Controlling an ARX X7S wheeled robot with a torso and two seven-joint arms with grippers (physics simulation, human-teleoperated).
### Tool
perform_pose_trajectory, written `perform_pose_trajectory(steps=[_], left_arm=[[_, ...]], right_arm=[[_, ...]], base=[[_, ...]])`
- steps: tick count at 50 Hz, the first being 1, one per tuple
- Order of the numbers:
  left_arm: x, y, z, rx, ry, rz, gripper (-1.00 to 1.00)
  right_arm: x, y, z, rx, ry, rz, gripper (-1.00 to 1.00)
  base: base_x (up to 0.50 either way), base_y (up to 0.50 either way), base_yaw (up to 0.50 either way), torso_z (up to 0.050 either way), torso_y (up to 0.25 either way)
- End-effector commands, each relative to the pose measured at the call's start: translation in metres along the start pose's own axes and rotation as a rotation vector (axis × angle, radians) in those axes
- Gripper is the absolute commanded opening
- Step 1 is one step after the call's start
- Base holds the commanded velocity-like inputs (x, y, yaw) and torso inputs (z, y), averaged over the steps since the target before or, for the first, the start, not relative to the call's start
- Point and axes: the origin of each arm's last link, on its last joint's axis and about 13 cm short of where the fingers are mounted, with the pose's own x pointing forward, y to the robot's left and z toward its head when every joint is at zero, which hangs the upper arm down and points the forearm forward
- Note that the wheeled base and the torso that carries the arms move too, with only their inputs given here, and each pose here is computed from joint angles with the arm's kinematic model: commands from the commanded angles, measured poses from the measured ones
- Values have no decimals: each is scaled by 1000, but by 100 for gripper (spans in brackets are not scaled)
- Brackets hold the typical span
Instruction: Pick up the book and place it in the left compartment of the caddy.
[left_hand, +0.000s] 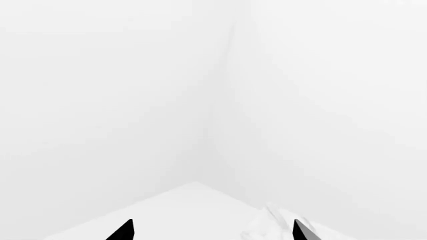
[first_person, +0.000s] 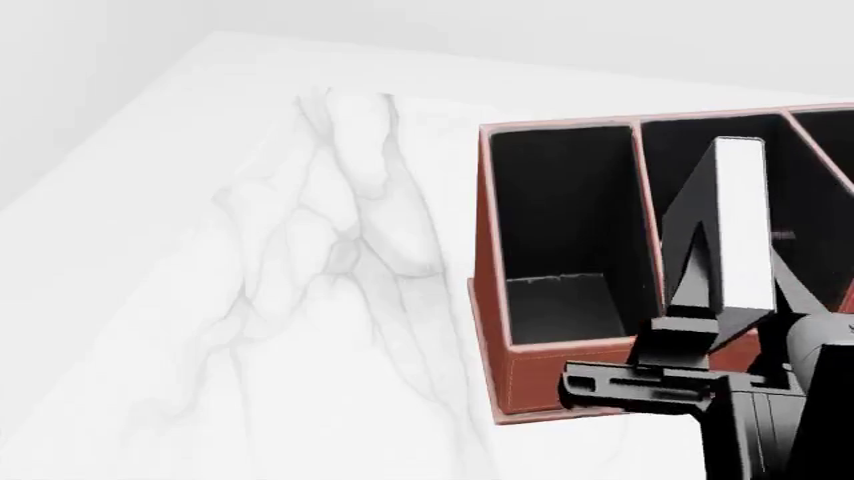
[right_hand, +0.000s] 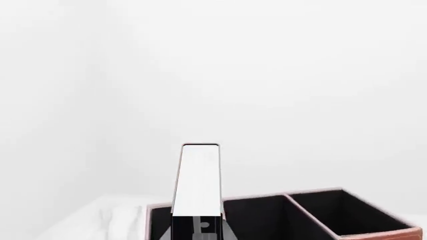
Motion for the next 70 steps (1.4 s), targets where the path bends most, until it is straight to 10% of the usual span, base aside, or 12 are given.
perform_pose_trajectory(steps=[1,22,70], left_arm=[[1,0,1,-7,0,5,100],[0,0,3,-13,-3,8,100],[-1,3,4,-34,-103,-8,100]], right_arm=[[23,-3,21,-21,-6,95,-100],[83,16,-8,-10,89,203,-100],[109,16,-41,-17,92,178,-100]], base=[[0,0,0,0,0],[0,0,0,0,1],[0,0,0,0,-30]])
